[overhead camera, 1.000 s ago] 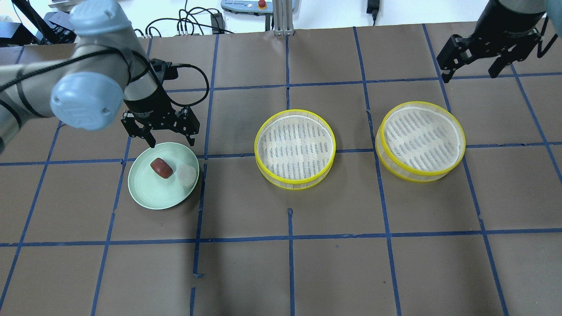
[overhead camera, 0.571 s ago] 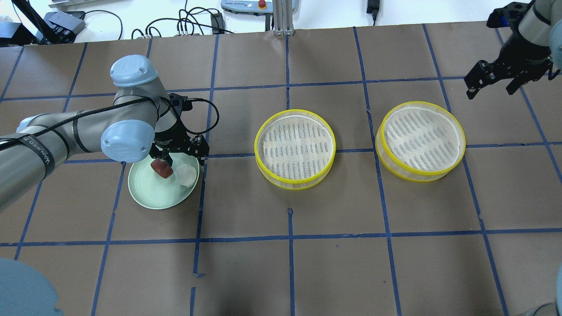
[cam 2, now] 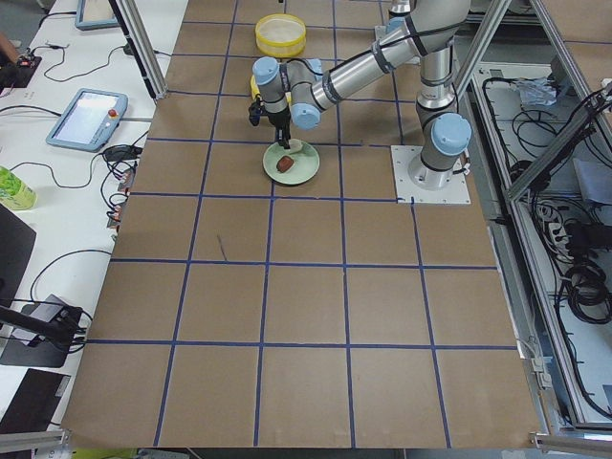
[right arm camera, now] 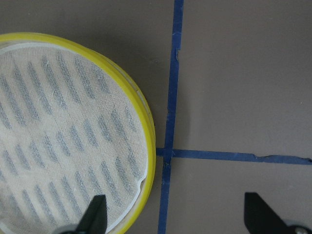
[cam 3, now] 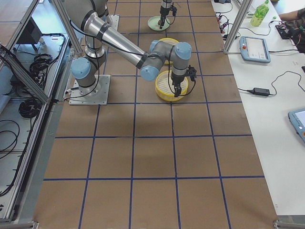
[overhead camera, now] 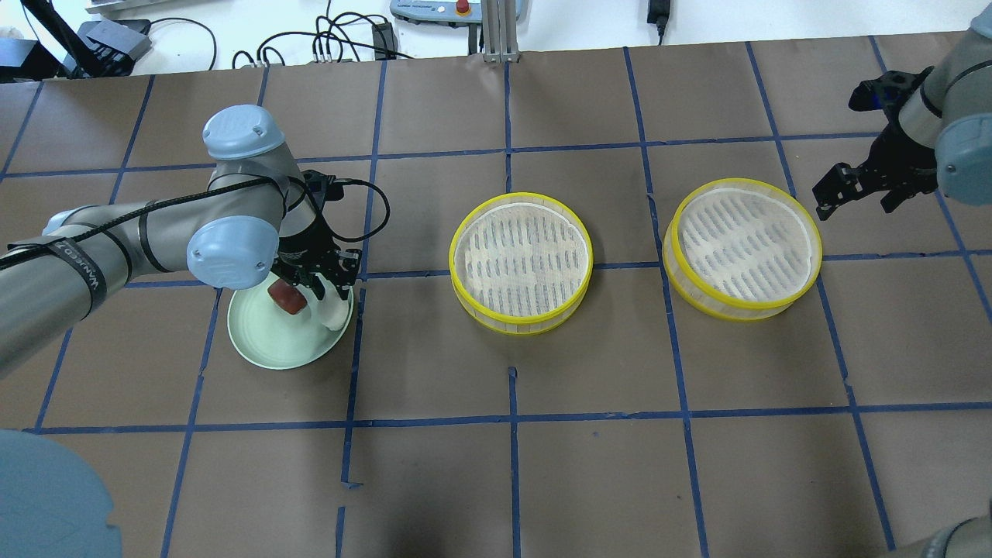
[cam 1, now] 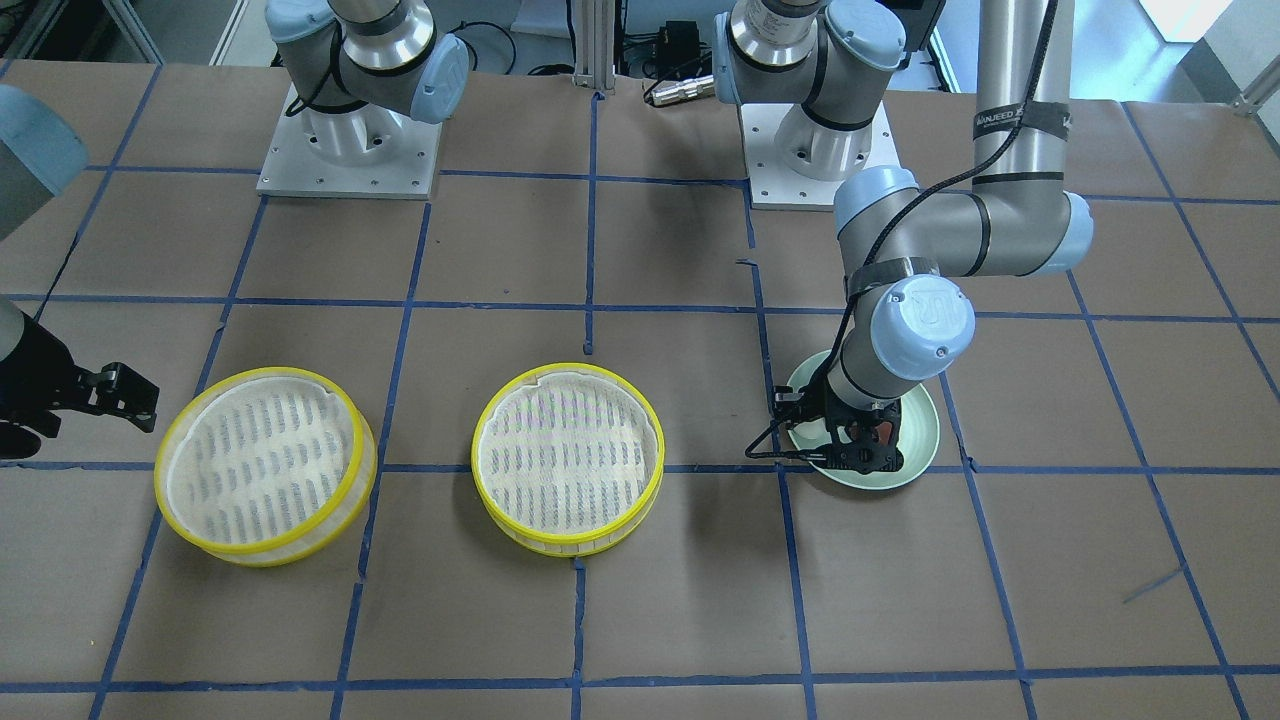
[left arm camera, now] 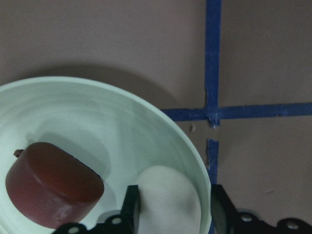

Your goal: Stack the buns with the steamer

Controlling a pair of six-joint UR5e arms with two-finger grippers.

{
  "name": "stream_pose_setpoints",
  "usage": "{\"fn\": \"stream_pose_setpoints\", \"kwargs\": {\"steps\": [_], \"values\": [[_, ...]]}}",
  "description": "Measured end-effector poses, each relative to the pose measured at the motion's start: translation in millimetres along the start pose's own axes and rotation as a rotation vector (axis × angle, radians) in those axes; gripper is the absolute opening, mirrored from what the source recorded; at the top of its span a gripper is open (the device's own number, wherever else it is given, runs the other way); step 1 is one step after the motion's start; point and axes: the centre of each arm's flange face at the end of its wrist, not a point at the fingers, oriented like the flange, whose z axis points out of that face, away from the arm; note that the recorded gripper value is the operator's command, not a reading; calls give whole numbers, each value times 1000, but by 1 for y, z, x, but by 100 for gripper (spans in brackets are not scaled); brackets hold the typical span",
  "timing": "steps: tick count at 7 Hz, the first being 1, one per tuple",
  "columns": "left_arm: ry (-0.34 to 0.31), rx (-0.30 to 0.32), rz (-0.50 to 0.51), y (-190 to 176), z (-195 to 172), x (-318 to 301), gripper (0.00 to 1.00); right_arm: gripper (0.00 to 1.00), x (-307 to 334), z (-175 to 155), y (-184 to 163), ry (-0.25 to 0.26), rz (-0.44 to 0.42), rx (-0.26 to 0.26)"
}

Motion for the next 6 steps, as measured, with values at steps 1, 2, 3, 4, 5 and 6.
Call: {"fn": "stream_pose_setpoints", "kwargs": {"steps": [1, 2, 3, 4, 5, 6], "values": [[-1, 6, 3, 0, -3, 0, 16, 94, 0, 11, -1, -3, 4, -2], [-2, 17, 5, -1, -12, 0, 16, 89, 2, 27, -5, -2, 9, 0], [-3, 26, 2, -4, -29, -1, 16, 69, 4, 47, -10, -5, 11, -5], [2, 27, -22, -9, -59, 1, 17, 39, 5, 63, -11, -13, 18, -22], [36, 35, -80, -14, -88, 11, 17, 11, 2, 75, -7, -24, 30, -42], [109, 45, -166, -19, -108, 35, 17, 5, 0, 83, -2, -30, 36, -54]]}}
